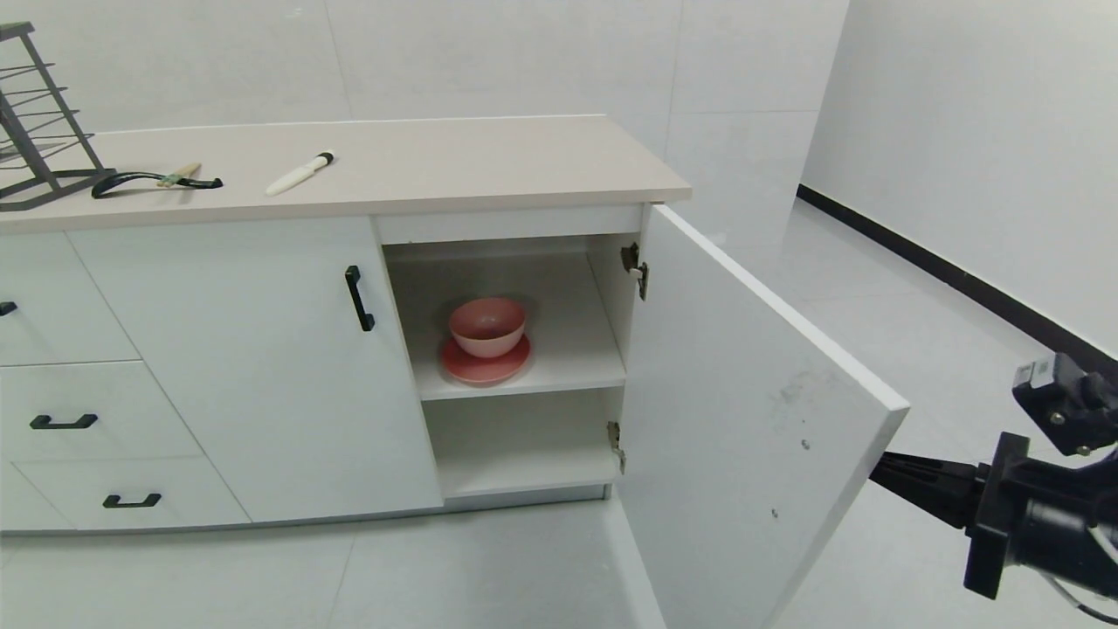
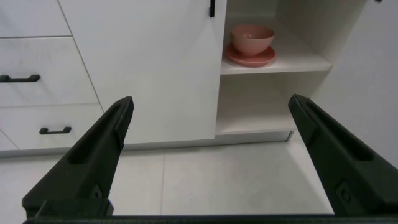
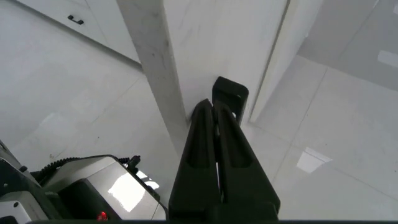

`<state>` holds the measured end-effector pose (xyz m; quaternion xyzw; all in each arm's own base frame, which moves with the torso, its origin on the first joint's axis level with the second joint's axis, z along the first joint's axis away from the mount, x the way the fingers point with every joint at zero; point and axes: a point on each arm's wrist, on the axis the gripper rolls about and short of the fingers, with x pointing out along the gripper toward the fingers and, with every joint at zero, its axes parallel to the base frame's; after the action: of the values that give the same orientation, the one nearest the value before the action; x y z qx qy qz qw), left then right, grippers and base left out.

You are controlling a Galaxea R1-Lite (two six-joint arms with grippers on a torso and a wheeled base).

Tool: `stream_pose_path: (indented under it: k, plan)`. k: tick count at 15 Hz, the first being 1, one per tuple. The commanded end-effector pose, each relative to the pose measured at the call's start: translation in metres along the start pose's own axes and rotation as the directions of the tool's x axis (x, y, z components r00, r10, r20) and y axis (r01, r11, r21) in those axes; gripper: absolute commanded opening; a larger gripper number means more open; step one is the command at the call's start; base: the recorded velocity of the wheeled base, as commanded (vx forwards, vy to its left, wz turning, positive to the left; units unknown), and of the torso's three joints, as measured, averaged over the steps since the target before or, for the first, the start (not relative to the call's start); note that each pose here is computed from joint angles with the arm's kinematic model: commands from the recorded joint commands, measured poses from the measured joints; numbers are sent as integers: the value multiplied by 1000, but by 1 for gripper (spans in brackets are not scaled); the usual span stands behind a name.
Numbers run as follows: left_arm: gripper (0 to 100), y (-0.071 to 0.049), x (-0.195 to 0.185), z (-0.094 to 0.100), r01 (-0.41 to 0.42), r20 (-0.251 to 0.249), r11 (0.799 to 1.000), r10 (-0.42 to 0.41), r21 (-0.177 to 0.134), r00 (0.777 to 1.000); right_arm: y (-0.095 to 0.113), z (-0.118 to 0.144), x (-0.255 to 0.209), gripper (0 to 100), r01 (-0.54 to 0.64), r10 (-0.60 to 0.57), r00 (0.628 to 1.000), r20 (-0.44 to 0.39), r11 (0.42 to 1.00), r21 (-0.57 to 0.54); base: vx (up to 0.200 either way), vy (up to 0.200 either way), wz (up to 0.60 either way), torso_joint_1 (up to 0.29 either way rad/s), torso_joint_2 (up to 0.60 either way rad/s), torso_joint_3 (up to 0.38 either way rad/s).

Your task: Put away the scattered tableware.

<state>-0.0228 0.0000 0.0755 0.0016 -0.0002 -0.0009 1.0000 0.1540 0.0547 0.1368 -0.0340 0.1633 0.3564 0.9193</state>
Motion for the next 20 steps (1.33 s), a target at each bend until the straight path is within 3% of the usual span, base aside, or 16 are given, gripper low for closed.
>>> stream_pose_path:
  k: [1,5,20]
  plan:
    - [100,0,0,0,0,0,1000,0,0,1000,8,2,3,0,-50,50,999,4,999,-21,0,0,0,0,0,0]
    - [100,0,0,0,0,-2,1000,0,0,1000,12,17,10,0,-85,88,995,51,995,-57,0,0,0,0,0,0]
    - [100,0,0,0,0,0,1000,0,-8,1000,25,36,53,0,-206,208,978,23,974,-92,0,0,0,0,0,0]
